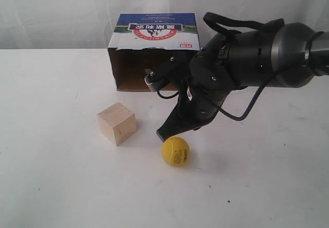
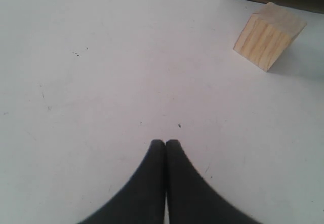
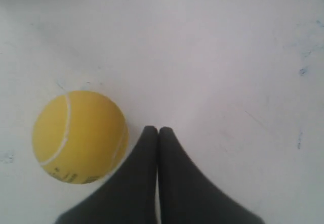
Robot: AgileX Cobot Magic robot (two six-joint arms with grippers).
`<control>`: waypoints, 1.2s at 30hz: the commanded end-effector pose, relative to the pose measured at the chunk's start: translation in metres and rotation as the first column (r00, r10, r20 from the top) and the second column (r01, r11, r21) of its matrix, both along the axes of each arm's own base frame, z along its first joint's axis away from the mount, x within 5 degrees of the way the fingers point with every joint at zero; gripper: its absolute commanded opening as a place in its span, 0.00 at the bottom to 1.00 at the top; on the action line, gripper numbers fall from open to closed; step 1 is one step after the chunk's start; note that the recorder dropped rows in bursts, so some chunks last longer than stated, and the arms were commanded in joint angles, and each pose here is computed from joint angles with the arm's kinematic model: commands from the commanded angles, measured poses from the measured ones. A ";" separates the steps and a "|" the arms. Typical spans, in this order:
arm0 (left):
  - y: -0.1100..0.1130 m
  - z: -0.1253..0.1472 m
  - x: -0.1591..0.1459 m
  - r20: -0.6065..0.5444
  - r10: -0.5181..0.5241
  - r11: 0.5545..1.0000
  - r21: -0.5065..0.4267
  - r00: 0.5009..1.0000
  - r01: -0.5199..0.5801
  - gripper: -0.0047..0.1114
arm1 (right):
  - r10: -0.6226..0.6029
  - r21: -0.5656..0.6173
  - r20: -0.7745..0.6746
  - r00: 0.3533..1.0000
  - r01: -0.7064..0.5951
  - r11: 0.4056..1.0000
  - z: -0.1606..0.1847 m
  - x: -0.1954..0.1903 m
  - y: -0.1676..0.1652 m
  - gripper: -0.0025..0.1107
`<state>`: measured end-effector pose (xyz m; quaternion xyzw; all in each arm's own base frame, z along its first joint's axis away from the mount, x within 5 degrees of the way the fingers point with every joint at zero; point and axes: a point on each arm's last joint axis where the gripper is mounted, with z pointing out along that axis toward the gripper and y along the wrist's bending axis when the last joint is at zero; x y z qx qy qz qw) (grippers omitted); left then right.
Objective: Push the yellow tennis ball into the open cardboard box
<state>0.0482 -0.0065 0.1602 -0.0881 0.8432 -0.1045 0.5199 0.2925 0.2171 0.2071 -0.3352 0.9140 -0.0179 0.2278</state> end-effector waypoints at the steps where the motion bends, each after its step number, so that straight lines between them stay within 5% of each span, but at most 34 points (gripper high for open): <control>1: -0.001 -0.004 -0.002 -0.034 -0.010 1.000 -0.002 0.999 0.010 0.04 | 0.033 0.028 -0.009 0.999 -0.033 0.999 0.006 -0.015 0.014 0.02; 21: -0.001 -0.004 -0.002 -0.034 -0.010 1.000 -0.002 0.999 0.010 0.04 | 0.089 -0.022 -0.135 0.987 -0.092 0.995 -0.040 -0.029 0.041 0.02; 36: -0.001 -0.004 -0.002 -0.034 -0.010 1.000 -0.002 0.999 0.010 0.04 | 0.096 -0.051 -0.114 0.989 -0.102 0.993 -0.041 -0.024 0.037 0.02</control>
